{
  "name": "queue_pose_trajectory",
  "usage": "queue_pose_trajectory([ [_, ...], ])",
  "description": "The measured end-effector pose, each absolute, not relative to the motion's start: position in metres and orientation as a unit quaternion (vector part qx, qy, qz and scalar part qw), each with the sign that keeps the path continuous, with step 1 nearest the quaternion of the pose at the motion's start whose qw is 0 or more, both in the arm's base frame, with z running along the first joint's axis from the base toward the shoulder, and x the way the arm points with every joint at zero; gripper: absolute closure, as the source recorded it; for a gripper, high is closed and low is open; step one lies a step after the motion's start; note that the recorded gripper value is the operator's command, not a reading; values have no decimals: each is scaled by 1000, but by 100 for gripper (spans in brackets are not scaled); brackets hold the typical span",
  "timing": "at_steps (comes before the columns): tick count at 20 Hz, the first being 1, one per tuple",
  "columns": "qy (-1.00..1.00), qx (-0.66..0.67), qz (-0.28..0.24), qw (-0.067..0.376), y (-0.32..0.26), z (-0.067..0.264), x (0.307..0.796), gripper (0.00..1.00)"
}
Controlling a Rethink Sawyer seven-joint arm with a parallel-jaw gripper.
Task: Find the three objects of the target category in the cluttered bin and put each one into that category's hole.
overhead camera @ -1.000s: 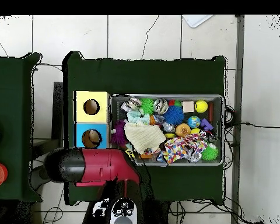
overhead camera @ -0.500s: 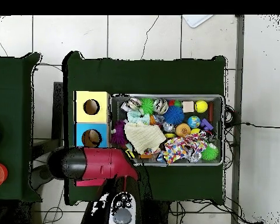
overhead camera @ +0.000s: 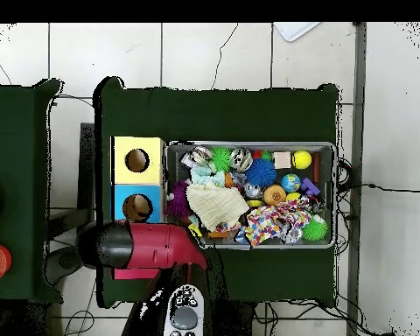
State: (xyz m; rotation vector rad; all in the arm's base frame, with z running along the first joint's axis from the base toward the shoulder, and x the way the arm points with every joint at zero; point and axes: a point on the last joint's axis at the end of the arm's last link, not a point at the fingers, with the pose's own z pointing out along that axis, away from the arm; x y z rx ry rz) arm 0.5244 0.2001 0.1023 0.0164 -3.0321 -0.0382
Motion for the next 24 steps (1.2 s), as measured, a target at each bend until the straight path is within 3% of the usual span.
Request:
queue_pose_trajectory([
  [1,-999,4,-13,53,202,102,524,100],
  [2,-998,5,-13,53,204,102,523,0],
  [24,-998,8,-10,60,210,100,513,0],
])
